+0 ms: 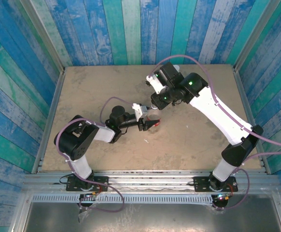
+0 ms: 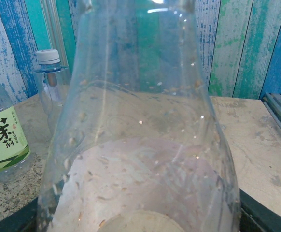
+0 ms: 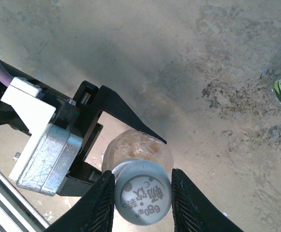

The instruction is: Screw on the bottle caps

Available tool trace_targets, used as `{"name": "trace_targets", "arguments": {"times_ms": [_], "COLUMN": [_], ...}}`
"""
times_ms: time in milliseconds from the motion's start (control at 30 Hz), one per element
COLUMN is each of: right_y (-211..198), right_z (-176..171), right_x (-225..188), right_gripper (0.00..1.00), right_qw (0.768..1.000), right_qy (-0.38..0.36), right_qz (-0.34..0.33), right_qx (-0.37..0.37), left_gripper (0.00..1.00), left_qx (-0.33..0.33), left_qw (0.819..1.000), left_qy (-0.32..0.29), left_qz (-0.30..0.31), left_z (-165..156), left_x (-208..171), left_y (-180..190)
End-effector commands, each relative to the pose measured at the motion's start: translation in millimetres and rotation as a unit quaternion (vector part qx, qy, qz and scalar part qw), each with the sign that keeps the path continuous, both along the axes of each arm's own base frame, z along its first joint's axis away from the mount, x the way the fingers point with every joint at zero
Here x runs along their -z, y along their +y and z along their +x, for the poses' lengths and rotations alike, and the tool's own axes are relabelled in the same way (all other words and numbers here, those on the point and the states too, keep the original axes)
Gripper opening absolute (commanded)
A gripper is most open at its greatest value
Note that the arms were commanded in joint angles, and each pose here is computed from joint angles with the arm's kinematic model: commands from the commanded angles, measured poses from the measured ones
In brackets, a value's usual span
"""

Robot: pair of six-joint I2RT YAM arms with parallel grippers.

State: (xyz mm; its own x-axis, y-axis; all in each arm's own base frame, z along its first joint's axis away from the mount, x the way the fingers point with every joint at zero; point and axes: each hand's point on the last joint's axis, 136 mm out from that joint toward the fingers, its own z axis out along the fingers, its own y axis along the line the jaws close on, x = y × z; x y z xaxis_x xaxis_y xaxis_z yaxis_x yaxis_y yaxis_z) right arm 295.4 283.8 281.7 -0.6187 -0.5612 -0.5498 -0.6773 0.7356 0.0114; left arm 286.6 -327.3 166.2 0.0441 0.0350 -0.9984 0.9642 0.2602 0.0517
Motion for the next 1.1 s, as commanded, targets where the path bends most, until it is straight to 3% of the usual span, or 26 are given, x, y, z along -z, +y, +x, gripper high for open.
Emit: {"name": "trace_targets", "arguments": {"times_ms": [0,1067], "right_y": [1.9,2.3], "right_z": [-5.3,-15.2], "right_x": [4.3,21.1], "right_gripper": [0.33,0.33], "right_qw": [1.000,0.998], "right_qy": [0.009,0.033], "right_qz": [-0.012,-0.040], "right_qx": [-0.012,-0.022], "left_gripper": [0.66,0.65], "left_qx": [0.010,0.009], "left_qw": [0.999,0.999], "left_qy": [0.035,0.035], "left_qz": [0.024,0.027], "left_z": [-7.4,-6.3], "left_x": [17.6,17.4], "left_y": [0.4,0.3]}}
